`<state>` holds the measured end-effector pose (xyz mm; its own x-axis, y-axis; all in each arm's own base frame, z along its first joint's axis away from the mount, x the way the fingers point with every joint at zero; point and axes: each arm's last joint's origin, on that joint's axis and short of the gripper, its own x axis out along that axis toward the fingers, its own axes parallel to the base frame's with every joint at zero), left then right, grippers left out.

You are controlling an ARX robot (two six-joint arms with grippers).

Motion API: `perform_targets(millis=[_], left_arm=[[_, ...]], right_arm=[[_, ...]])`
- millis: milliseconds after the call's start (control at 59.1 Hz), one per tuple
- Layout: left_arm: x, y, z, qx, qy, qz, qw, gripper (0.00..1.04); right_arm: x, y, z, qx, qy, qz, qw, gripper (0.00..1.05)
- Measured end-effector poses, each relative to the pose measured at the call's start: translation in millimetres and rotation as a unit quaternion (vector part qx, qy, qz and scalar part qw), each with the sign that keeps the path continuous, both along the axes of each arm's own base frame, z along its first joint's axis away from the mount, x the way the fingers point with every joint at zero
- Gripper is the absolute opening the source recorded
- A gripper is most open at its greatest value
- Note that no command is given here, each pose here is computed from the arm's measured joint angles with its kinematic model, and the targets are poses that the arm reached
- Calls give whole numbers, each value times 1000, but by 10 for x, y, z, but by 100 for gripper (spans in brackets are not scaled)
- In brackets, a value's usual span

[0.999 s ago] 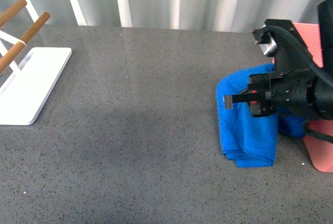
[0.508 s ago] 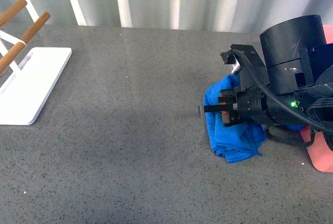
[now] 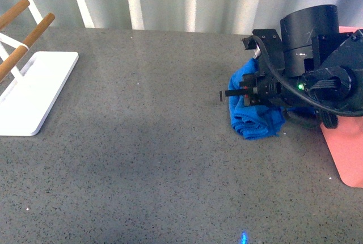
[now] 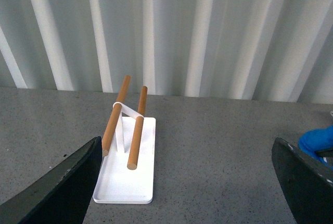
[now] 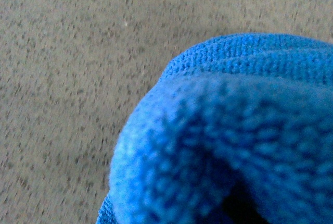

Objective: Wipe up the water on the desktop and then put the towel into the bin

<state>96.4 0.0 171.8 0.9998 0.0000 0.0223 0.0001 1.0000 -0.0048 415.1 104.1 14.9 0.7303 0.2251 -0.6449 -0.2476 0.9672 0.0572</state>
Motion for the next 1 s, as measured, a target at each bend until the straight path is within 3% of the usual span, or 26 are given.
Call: perform_targets(millis=[288,457,576,694,779,999], left_arm=[[0,0,0,0,0,0,1000,98],[0,0,0,0,0,0,1000,98],[0,0,0,0,0,0,1000,98],[0,0,0,0,0,0,1000,98],[0,0,0,0,0,0,1000,98],[0,0,0,0,0,0,1000,98]], right_arm=[[242,473,30,44,-17,90,995,3],[-2,986,9,85,10,204,975,3],[-316,1144,-19,92,44,276,956,3],[-552,999,13,69,71,303,948,3],[-681,730,53,42,91,307,946,3],[-783,56,207,-20,100,273,957,3]])
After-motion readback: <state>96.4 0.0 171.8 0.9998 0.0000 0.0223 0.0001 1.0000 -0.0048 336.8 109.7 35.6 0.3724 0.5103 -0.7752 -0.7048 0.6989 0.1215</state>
